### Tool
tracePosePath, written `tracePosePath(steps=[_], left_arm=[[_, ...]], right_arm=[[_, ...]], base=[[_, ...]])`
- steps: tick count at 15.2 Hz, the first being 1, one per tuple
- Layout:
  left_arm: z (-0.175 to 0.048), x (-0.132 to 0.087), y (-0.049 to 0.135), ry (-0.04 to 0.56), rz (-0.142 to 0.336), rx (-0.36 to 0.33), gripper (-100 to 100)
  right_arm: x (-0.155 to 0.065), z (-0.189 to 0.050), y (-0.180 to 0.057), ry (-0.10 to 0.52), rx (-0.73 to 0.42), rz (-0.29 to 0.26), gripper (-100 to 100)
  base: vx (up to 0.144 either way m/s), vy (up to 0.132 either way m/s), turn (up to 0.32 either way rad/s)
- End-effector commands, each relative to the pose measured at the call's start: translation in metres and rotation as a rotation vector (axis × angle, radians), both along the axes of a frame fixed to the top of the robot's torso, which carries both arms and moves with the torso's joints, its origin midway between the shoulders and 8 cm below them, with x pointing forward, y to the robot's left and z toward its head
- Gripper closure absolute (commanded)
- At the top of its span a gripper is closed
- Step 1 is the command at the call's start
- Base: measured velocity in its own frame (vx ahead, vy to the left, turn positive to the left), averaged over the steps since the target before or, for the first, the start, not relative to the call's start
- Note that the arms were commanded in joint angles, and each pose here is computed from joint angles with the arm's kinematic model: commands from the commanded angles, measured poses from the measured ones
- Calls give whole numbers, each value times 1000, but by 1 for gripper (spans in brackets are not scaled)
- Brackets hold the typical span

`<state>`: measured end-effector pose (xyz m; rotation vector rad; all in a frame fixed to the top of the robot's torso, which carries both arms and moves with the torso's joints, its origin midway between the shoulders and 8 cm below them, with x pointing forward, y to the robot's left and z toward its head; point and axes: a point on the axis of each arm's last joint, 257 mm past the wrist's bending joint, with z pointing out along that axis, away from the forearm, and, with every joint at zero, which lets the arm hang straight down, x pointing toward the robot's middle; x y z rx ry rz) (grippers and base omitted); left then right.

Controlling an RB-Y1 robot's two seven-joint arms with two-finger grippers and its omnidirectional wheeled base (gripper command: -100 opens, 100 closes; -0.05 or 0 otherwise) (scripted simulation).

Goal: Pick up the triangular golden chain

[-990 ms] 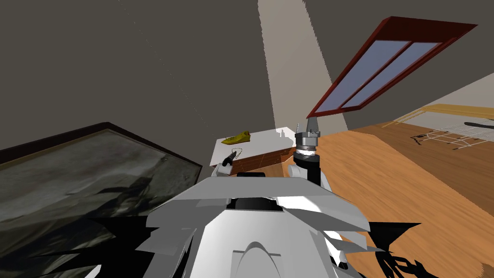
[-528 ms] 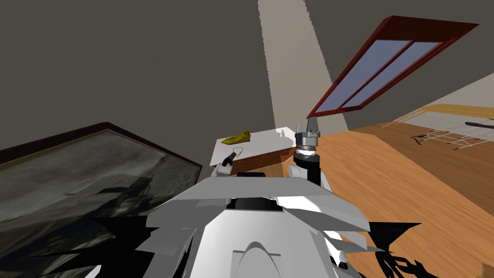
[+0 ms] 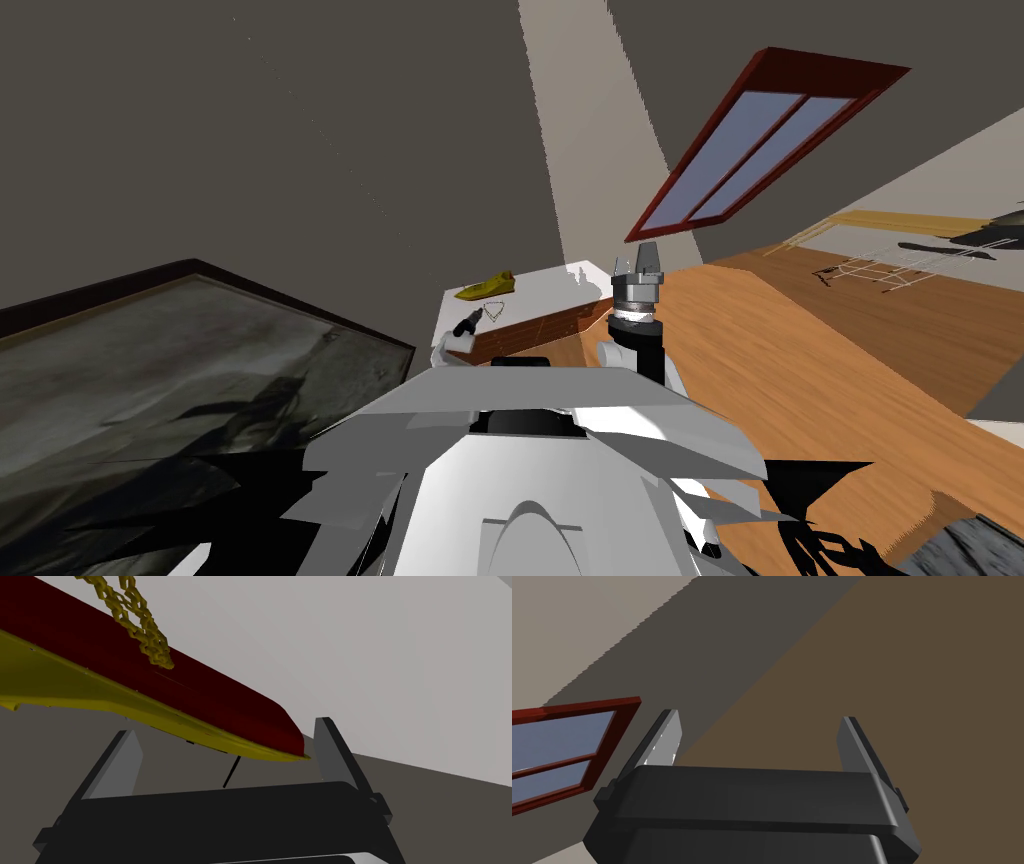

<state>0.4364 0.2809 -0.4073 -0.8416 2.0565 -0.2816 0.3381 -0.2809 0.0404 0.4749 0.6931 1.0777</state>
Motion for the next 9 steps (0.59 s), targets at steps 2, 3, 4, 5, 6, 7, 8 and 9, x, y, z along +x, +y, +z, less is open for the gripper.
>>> tracePosePath(steps=[2,3,4,5,6,7,8,9], left_arm=[[10,5,23,10,43,7,-100],[13,6,32,16,61,9,-100],[13,6,32,16,61,9,-100],[17,7,42,24,80,11,-100],[20,8,52,33,99,13,-100],[20,8,52,33,99,13,-100],[22,8,62,43,118,14,-100],[26,8,71,51,136,15,-100]], right_arm=[[0,0,0,0,0,0,0],[0,0,0,0,0,0,0],[0,0,0,0,0,0,0],[0,0,0,0,0,0,0],[0,0,0,0,0,0,0],[0,0,0,0,0,0,0],[0,0,0,0,0,0,0],[0,0,0,0,0,0,0]], base=[[-17,1,-105],[-23,-5,-166],[-21,-2,-116],[-21,-4,-117],[-22,-6,-178],[-17,-1,-125],[-13,-2,-109],[-15,-8,-170]])
